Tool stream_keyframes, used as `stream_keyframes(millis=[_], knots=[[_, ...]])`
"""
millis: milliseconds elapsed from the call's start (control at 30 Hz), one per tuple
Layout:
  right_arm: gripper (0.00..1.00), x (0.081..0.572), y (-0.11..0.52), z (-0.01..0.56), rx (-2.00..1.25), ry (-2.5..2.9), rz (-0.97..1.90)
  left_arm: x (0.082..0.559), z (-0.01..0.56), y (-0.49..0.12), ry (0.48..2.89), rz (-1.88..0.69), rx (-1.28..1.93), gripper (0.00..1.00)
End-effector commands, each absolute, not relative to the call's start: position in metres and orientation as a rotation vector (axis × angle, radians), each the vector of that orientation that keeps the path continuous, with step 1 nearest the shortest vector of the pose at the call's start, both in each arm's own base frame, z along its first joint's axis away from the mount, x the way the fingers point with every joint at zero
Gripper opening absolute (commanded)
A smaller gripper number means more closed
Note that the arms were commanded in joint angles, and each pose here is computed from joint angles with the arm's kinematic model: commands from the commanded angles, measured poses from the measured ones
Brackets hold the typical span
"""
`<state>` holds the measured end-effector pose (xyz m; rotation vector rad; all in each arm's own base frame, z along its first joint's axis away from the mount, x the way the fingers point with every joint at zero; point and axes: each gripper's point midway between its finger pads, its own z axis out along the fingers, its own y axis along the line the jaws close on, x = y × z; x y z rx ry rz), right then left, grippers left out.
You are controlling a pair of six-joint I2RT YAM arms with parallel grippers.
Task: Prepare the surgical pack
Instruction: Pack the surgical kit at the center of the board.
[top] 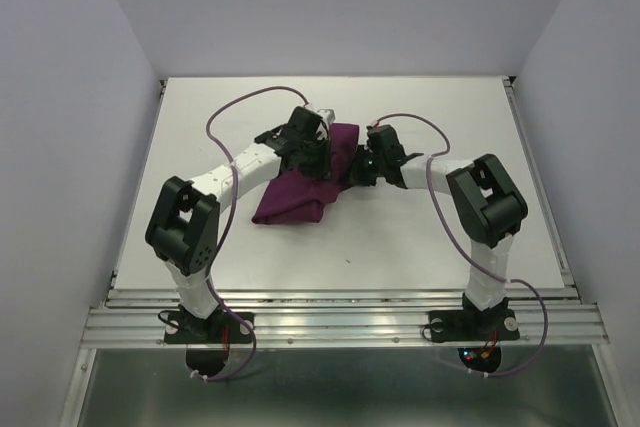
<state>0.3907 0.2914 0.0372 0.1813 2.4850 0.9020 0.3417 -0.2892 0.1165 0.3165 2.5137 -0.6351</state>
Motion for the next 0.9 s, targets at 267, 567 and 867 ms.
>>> stream_keyframes(millis=[267,567,867], knots=[[0.01,0.397,0.356,0.073,0.005,2.326,1.155,0.355,0.181,-0.299,2.298,-0.752,0.308,0.0],[0.01,0.4,0.316,0.058,0.131,2.389,0.949,0.356,0.18,-0.292,2.3,-0.74,0.294,0.0],[0.01,0.389,0.275,0.093,0.188,2.361,0.827,0.36,0.179,-0.286,2.304,-0.734,0.279,0.0]])
